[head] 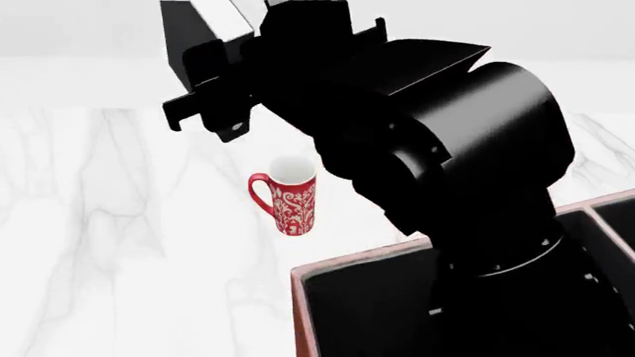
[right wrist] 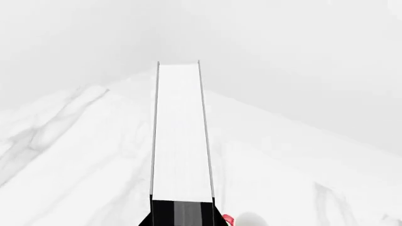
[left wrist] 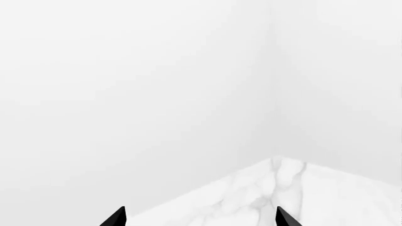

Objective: Pick up the book and place it in the right compartment of the caddy.

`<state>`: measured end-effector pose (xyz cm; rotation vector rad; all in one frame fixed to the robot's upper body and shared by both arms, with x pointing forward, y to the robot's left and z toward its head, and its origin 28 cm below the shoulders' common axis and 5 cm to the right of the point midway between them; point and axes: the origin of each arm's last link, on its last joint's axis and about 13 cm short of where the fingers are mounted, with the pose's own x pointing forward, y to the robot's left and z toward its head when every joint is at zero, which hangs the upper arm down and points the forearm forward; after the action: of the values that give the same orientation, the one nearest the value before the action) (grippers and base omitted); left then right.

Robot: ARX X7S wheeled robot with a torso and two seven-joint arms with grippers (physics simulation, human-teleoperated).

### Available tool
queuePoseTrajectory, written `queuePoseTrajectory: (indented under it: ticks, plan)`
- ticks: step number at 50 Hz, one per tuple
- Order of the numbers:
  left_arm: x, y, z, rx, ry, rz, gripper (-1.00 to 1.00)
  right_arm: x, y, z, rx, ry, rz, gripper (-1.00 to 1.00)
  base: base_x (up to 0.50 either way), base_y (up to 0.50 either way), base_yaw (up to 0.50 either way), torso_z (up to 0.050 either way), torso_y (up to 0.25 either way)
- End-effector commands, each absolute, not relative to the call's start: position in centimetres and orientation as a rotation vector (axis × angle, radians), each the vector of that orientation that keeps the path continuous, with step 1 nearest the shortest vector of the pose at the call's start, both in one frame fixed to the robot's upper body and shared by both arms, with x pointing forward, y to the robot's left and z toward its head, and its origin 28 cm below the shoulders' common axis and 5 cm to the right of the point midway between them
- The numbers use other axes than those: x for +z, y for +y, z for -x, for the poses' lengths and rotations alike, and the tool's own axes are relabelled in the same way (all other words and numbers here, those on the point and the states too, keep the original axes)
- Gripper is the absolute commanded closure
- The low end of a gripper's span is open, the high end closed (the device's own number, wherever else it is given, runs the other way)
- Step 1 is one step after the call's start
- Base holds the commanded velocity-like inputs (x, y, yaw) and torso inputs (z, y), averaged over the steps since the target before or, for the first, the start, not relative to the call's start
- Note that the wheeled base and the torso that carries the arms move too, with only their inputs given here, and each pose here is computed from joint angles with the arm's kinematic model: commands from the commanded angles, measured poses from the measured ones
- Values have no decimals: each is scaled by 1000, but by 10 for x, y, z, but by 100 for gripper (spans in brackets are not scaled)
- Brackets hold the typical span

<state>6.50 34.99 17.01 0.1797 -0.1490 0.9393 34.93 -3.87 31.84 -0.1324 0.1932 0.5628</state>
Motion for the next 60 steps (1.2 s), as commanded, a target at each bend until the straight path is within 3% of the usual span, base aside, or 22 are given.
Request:
queuePoseTrajectory:
  ticks: [1,2,16,44,60]
  plan:
    - [172,350,-65,934,-154,-180,-100,342,-69,-379,285,121,88,100,0,0,0,0,10]
    - [172,350,-65,934,-154,-181,-100,340,-72,-384,225,61,146,100,0,0,0,0,0]
    - [172,349,-65,947,-151,-161,-100,341,-96,-411,61,121,90,100,0,0,0,0,1]
    - [175,348,-67,940,-169,-171,-100,349,-109,-412,24,148,68,100,0,0,0,0,1]
    - [174,348,-67,941,-169,-177,-100,348,-135,-409,-68,155,83,100,0,0,0,0,1]
